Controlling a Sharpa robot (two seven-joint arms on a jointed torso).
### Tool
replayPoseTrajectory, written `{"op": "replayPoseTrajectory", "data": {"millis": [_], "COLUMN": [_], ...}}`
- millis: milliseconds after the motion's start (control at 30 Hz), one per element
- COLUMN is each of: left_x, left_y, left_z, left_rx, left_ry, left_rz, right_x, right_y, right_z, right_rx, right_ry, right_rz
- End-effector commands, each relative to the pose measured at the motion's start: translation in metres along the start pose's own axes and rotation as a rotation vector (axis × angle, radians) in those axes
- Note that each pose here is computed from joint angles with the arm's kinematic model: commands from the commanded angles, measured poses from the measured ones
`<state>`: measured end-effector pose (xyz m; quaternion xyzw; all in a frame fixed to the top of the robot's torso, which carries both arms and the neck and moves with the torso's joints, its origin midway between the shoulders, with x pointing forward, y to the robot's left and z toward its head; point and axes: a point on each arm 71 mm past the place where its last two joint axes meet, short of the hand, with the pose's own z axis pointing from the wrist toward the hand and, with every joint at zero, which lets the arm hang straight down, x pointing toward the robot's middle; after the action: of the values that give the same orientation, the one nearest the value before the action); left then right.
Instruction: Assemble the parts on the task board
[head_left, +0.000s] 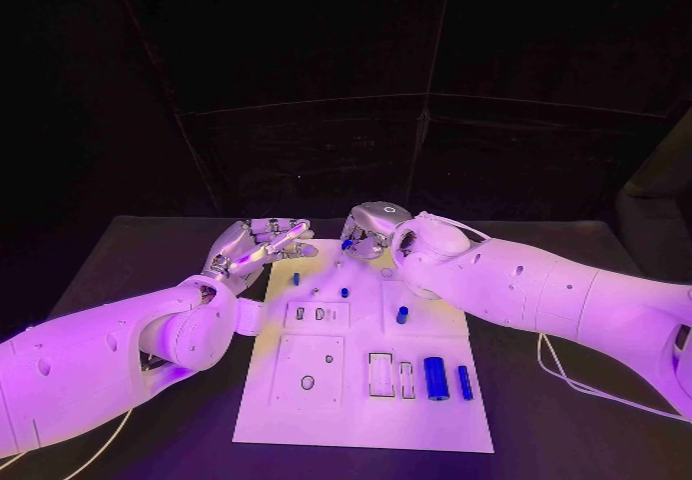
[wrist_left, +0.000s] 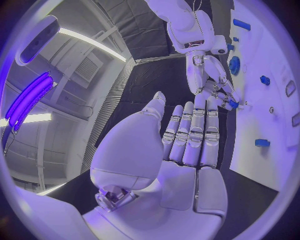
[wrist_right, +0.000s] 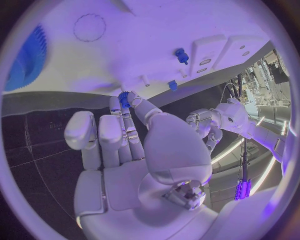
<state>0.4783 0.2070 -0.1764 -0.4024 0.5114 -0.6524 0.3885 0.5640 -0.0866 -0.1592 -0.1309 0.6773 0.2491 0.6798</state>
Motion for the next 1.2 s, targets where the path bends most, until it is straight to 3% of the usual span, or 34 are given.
{"op": "replayPoseTrajectory", "data": {"millis": [33,233,900,1067,1200], "left_x": [0.0016,0.0016,-0.0016,-0.0031,-0.0049], "left_y": [-0.0022,-0.0032,-0.0047,-0.0057,-0.0064], "left_z": [0.0005,0.0010,0.0033,0.0029,0.0020], "left_rx": [0.009,0.011,0.006,0.006,0.006], "left_ry": [0.015,0.016,0.018,0.016,0.013], "left_rz": [-0.003,-0.002,0.000,0.002,0.003], "right_x": [0.001,0.002,0.000,-0.007,-0.014], "right_y": [0.001,0.002,0.002,-0.004,-0.020], "right_z": [0.001,0.003,0.006,-0.004,-0.022], "right_rx": [0.003,0.009,0.013,0.010,0.040], "right_ry": [0.025,0.035,-0.009,-0.060,-0.083], "right_rz": [-0.010,-0.018,-0.018,0.001,0.070]}}
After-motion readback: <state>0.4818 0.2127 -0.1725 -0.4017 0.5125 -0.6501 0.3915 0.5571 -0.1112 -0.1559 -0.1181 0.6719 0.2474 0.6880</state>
